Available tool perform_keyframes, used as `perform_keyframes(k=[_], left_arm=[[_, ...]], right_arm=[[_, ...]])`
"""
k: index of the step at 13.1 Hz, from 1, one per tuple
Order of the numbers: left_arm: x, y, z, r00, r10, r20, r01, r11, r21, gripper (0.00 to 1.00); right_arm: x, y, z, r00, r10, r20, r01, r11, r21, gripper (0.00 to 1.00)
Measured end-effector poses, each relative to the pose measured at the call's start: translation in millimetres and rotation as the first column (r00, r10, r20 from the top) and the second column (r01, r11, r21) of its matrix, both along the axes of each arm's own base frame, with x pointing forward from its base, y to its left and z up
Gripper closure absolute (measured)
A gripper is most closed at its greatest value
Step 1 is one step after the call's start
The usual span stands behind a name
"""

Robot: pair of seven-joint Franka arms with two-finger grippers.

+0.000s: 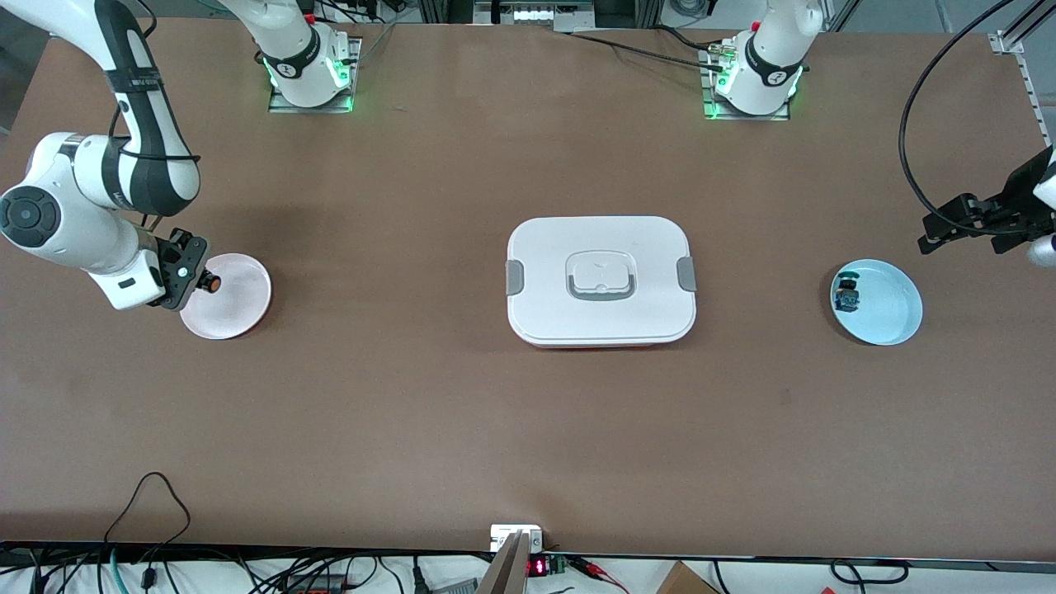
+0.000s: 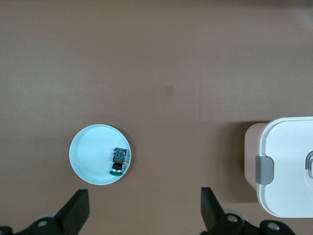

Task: Transfer orange switch to right arm and place
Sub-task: 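Lower the switch onto the white plate and open the right gripper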

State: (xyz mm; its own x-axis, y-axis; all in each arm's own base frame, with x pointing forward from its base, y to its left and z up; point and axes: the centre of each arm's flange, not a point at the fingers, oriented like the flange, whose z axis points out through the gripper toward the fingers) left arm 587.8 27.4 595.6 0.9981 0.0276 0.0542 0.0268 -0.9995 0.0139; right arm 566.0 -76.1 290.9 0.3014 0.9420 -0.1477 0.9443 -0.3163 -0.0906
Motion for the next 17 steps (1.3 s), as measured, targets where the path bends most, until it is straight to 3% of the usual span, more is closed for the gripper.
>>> perform_keyframes(k=[8,17], left_arm=[[7,5,-8,1.000,0.008,-0.016,-0.008,1.000,0.000,0.00],[4,3,-9,0.999,0.004,-0.042,-0.004,1.000,-0.002,0.00]], right_arm=[[-16,-3,-49,0.986,0.159,0.050,-0.160,0.987,0.022,0.59],[-17,-13,-76,0.973,0.225,0.054,-0.227,0.974,0.028,0.59]])
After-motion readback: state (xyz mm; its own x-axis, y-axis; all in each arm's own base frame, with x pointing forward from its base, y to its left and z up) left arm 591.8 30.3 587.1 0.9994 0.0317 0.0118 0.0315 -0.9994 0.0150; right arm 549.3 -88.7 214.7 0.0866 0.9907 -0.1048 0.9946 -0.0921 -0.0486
